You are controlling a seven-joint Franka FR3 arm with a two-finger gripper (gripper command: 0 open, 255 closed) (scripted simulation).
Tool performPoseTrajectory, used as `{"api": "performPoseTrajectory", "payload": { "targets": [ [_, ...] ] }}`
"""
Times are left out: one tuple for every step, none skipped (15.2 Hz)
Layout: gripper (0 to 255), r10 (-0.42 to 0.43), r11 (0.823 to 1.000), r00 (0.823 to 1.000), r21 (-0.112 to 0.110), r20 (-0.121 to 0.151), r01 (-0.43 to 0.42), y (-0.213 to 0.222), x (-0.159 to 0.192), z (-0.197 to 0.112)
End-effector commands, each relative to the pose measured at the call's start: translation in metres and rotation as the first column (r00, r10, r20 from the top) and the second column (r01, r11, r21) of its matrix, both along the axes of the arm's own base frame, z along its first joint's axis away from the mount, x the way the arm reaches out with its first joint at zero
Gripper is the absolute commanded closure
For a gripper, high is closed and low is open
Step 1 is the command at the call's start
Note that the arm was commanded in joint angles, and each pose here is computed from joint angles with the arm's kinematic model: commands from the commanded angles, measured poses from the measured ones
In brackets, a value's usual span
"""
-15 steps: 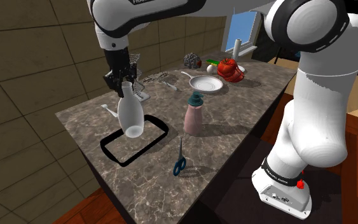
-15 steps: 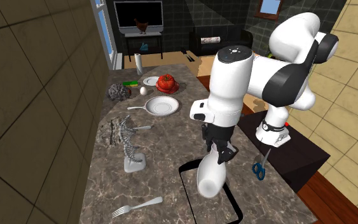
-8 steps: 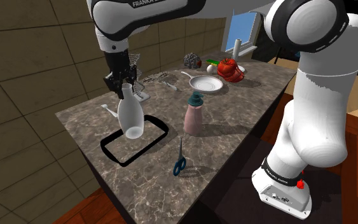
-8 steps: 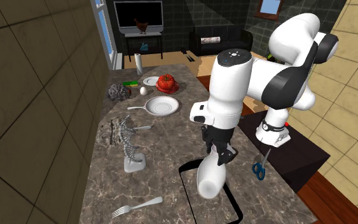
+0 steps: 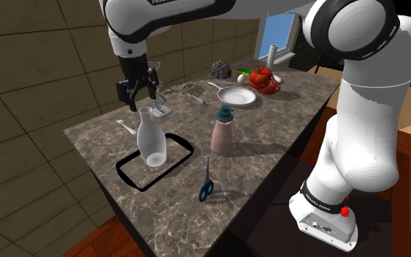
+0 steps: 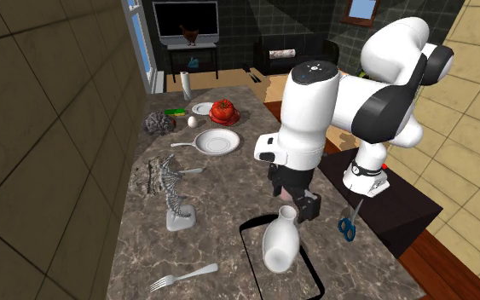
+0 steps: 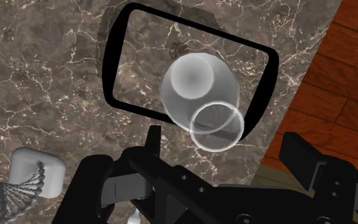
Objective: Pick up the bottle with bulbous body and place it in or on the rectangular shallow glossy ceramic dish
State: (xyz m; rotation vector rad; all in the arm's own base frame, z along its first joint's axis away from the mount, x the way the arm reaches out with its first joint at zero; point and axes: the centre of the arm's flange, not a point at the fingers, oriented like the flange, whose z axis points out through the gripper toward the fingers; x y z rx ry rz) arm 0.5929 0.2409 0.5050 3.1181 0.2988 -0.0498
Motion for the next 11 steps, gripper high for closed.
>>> {"api": "performPoseTrajectory", "payload": {
  "targets": [
    [0,0.0,1.0,1.0,0.0,0.0,0.0,0.0,0.0,0.019],
    [0,0.0,1.0,1.0,0.0,0.0,0.0,0.001,0.0,0.032],
    [0,0.0,1.0,1.0,0.0,0.0,0.0,0.001,0.0,0.043],
    [0,0.0,1.0,1.0,0.0,0.0,0.0,0.001,0.0,0.043],
    [0,0.0,1.0,1.0,0.0,0.0,0.0,0.001,0.0,0.043],
    [0,0.0,1.0,1.0,0.0,0.0,0.0,0.001,0.0,0.043],
    [0,0.0,1.0,1.0,0.0,0.0,0.0,0.001,0.0,0.043],
    [0,0.0,1.0,1.0,0.0,0.0,0.0,0.001,0.0,0.043],
    [0,0.0,1.0,1.0,0.0,0.0,0.0,0.001,0.0,0.043],
    [0,0.0,1.0,1.0,0.0,0.0,0.0,0.001,0.0,0.043],
    [0,0.0,1.0,1.0,0.0,0.0,0.0,0.001,0.0,0.043]
  ]
}}
